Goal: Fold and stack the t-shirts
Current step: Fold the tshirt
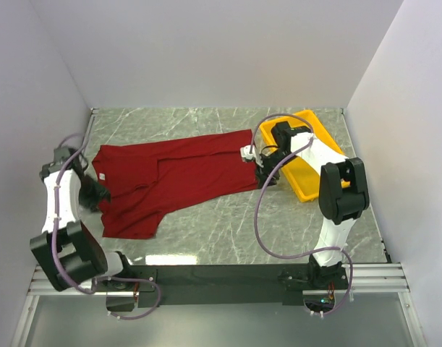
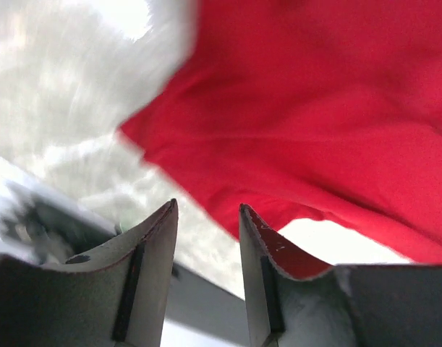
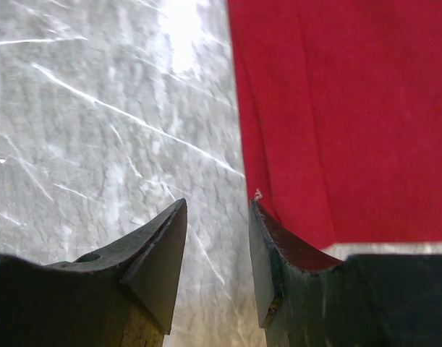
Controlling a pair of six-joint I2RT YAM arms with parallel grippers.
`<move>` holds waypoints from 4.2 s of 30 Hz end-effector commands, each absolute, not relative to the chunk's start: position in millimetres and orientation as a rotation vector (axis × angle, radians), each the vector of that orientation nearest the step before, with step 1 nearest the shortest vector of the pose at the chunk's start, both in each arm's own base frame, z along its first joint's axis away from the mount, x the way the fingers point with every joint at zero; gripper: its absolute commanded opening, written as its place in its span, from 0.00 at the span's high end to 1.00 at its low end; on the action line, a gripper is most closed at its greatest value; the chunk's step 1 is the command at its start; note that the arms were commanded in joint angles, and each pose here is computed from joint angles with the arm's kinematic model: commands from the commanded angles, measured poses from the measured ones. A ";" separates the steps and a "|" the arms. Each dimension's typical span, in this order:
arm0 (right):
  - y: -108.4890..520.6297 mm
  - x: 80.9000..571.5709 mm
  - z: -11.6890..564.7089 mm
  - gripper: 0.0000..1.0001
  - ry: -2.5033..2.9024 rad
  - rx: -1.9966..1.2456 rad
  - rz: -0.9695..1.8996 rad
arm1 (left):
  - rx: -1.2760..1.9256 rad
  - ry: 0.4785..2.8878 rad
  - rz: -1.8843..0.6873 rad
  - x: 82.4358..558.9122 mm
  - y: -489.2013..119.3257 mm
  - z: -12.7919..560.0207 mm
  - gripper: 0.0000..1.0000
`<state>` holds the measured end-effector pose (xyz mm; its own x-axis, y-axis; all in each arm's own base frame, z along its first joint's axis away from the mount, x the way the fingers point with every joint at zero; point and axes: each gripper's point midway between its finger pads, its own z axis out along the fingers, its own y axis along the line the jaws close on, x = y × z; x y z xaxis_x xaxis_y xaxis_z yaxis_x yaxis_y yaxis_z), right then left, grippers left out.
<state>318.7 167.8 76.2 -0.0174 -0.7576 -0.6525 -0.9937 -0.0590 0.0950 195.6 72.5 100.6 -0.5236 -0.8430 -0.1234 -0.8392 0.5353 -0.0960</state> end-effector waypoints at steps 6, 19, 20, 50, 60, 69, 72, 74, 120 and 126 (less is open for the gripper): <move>183.7 325.4 100.5 0.53 1.644 -1.906 0.808 | -0.250 2.333 -0.103 292.6 43.7 224.2 0.53; 185.4 344.5 115.8 0.53 1.605 -1.808 0.819 | 0.301 2.815 0.217 164.2 65.9 118.1 0.50; 183.8 343.4 113.9 0.53 1.614 -1.804 0.820 | 0.325 2.851 0.198 158.4 64.4 112.6 0.50; 162.8 339.6 103.6 0.53 1.699 -1.747 0.821 | 0.267 2.963 0.092 169.2 73.3 31.4 0.48; 160.5 342.2 104.2 0.53 1.698 -1.737 0.818 | 0.205 3.003 0.068 169.6 73.9 23.5 0.53; 156.8 342.4 104.2 0.53 1.709 -1.734 0.811 | 0.168 2.935 0.068 186.8 74.3 38.0 0.99; 156.1 340.6 102.9 0.53 1.711 -1.742 0.809 | 0.122 2.860 0.135 200.3 82.2 62.7 0.99; 154.8 340.2 101.6 0.53 1.717 -1.743 0.806 | 0.093 2.816 0.162 205.6 84.8 77.2 0.99; 158.9 370.9 27.8 0.51 1.843 -2.049 0.374 | -0.025 2.625 0.120 219.3 63.8 123.1 0.99; 162.9 377.3 26.0 0.58 1.865 -2.014 0.349 | -0.019 2.626 0.120 219.2 63.0 122.6 0.99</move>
